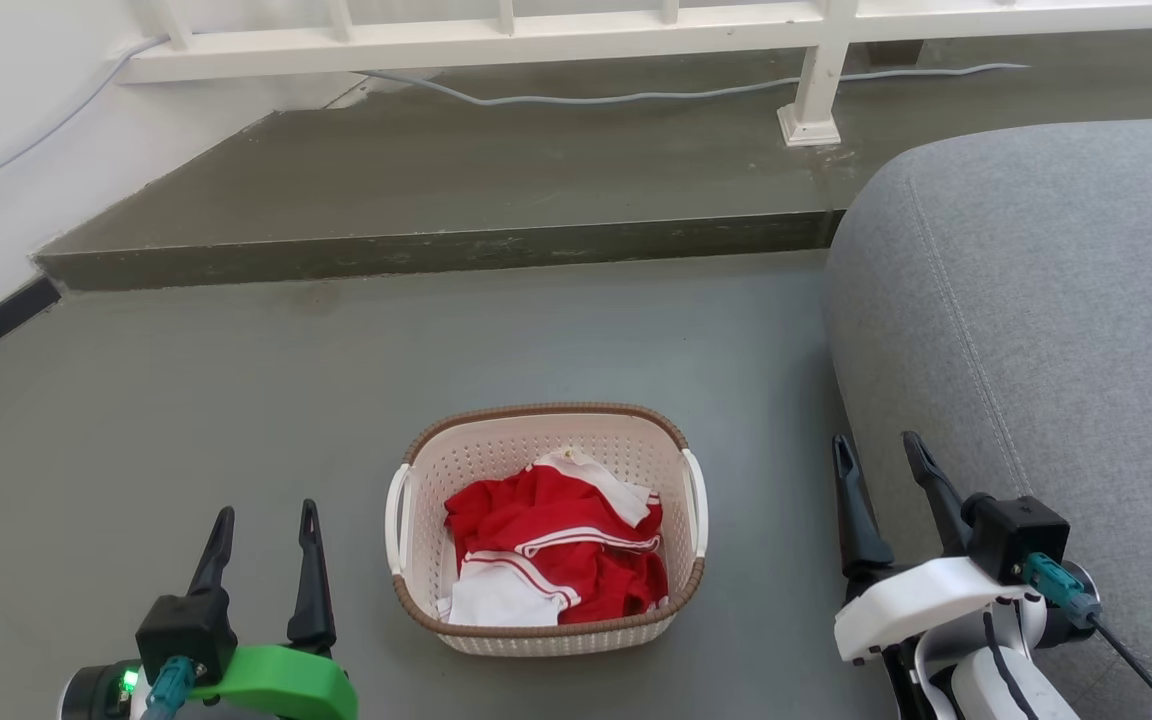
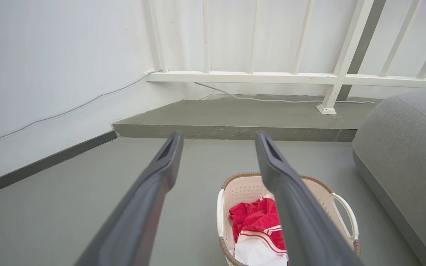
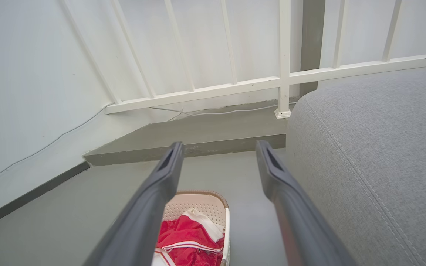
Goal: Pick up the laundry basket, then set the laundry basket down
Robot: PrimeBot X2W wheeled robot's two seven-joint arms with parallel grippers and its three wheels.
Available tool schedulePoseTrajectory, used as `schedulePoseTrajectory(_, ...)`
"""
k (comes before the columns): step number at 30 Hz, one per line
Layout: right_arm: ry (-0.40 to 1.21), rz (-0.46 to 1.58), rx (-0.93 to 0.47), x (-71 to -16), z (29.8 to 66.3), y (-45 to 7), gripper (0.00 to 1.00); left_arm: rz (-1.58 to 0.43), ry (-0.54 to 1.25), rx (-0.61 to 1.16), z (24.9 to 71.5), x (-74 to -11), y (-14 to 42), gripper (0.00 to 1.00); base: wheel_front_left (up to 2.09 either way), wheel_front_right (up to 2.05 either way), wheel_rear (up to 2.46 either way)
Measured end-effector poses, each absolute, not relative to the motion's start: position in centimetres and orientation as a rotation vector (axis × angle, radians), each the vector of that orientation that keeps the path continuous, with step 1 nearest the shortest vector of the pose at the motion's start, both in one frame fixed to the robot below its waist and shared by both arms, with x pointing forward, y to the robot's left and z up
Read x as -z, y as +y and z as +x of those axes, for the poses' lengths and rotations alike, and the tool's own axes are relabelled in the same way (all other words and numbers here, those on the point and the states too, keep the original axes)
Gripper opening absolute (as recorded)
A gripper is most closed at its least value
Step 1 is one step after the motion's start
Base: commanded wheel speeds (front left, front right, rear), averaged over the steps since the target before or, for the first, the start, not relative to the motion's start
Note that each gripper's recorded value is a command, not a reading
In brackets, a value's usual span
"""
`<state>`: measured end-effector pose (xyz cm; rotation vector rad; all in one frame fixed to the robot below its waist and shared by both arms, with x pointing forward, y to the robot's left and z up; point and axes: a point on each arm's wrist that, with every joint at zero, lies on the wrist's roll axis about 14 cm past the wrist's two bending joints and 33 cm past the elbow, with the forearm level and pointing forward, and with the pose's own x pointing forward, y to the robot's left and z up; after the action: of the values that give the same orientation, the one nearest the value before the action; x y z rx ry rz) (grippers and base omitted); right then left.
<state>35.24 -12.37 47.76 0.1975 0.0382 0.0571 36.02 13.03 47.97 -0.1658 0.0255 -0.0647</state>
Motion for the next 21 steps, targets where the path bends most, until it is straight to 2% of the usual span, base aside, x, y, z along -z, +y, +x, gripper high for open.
schedulePoseTrajectory(5,0.032,0.199,-0.057,-48.0,35.3,-12.4,1.00,-0.147,0.020,0.066,35.9,-48.1,13.1,1.00,0.00,0.00,0.00)
schedulePoseTrajectory(6,0.031,0.199,-0.057,-48.0,35.3,-12.4,0.00,-0.145,0.020,0.066,35.8,-48.1,13.1,0.00,0.00,0.00,0.00)
schedulePoseTrajectory(12,0.117,0.199,-0.052,-45.4,33.8,-12.3,0.00,-0.148,0.086,0.064,35.2,-46.1,12.8,0.00,0.00,0.00,0.00)
schedulePoseTrajectory(21,0.119,0.297,-0.047,-45.6,33.6,-12.2,0.00,-0.242,0.103,0.048,34.9,-45.9,12.9,0.00,0.00,0.00,0.00)
